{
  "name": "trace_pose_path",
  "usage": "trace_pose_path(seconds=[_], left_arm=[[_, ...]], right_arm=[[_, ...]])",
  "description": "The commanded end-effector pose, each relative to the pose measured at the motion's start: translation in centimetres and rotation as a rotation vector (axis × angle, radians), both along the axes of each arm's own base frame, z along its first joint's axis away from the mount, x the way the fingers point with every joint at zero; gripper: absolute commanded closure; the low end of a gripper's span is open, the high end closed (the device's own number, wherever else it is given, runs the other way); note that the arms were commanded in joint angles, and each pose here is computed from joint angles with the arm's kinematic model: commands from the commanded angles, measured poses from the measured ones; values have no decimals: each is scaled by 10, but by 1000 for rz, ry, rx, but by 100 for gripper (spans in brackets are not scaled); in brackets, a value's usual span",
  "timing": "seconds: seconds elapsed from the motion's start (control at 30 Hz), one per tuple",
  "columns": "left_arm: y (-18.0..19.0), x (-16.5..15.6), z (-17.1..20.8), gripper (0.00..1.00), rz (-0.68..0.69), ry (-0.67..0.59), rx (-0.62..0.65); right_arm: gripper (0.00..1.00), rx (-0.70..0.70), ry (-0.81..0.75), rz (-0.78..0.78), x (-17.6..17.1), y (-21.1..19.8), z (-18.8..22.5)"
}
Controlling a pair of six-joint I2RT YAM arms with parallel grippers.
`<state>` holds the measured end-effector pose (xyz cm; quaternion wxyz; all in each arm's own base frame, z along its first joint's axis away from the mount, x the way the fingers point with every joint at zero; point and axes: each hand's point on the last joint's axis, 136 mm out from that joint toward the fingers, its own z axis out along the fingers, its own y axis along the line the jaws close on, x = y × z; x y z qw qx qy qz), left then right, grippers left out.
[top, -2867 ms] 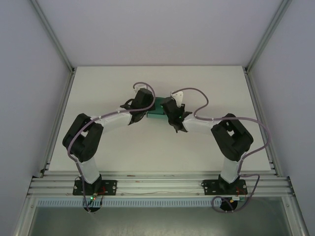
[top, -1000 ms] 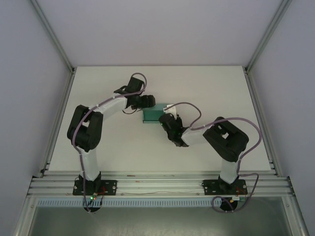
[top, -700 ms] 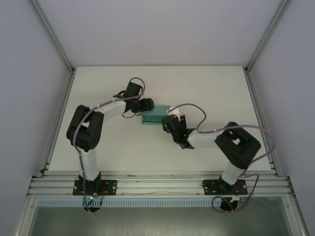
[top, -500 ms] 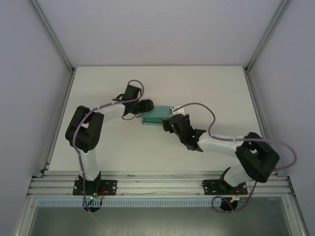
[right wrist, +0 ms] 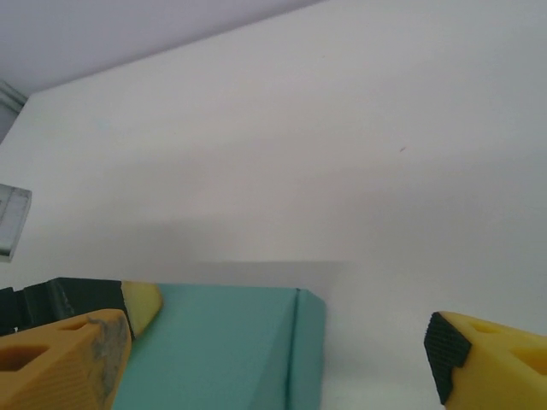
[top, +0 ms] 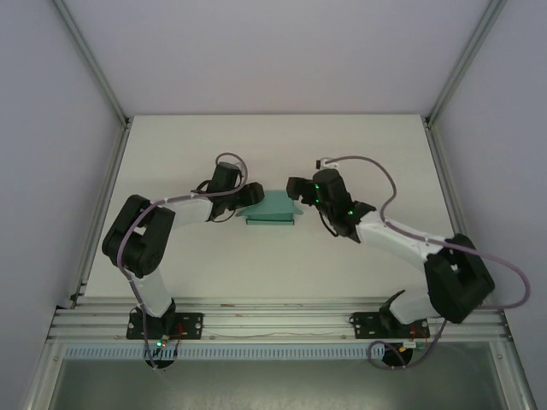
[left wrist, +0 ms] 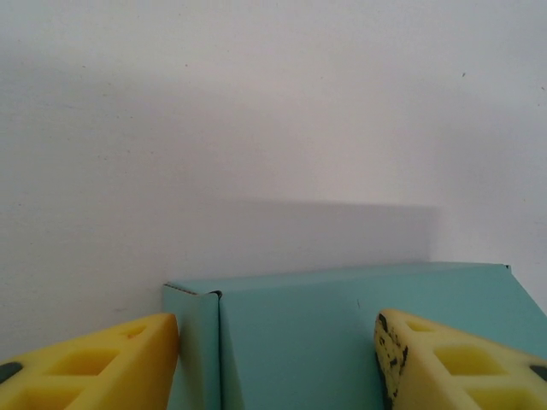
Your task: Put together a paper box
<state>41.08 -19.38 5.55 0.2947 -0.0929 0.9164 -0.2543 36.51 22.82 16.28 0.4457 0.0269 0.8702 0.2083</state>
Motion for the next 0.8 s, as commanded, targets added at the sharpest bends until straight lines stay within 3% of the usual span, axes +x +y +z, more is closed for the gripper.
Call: trace_pose_path(seconds=[0.0,0.07,0.17,0.3,0.6,0.77], left_arm=[[13,-23,-29,39,18,90,99],[13,-22,-29,39,22,90,94],[13,-22,-29,39,22,95,100],[12,-23,-24,39,17,86,95],[4,-23,8,38,-19,20,35],[8,-29,-3,47,-2,49,-21]], right_arm=[[17,-2,145,64,-6,16,-42],[32,-20,213,67,-8,18,-68],[46,-35,300,78,-17,19,-105],[55,-65,372,35,-27,7,-141],[57,-39,389,22,-30,7,-148],[44,-18,365,0,-23,4,-124]])
